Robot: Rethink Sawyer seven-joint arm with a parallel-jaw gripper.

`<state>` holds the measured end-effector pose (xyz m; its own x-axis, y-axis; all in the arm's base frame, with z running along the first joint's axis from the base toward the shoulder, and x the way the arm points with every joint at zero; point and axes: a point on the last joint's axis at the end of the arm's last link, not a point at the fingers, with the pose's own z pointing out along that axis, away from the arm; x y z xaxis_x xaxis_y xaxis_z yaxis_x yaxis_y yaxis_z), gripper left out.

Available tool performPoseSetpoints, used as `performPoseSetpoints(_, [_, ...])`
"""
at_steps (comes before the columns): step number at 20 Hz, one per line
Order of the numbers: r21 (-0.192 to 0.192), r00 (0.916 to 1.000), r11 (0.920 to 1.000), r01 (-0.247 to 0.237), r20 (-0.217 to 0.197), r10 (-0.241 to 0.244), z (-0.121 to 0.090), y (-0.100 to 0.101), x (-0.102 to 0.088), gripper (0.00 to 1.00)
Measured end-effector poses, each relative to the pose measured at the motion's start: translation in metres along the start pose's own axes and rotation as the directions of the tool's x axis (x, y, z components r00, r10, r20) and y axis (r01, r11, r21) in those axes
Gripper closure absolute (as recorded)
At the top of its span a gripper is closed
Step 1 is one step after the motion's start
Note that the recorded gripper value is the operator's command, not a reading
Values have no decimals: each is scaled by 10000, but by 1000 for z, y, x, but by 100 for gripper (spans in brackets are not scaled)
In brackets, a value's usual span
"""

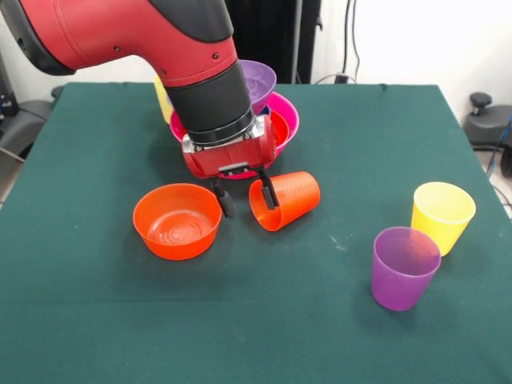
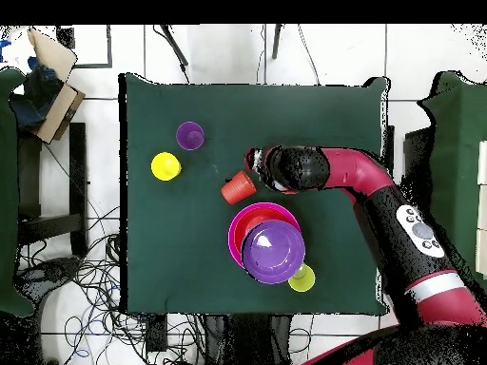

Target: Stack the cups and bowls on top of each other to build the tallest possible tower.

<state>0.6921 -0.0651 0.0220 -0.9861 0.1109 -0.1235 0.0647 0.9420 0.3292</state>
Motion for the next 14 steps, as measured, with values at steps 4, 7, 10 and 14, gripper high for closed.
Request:
performPoseSetpoints(4, [20, 10000, 10000, 31, 0, -31, 1, 0, 1, 0])
performPoseSetpoints(7, [-16, 10000, 10000, 51, -80, -51, 7, 0, 5, 0])
performPoseSetpoints(10, [-27, 9998, 9999, 103, -169, -103, 14, -1, 10, 0])
performPoseSetpoints(14, [-39, 9990, 9997, 240, -366, -241, 29, -4, 23, 0])
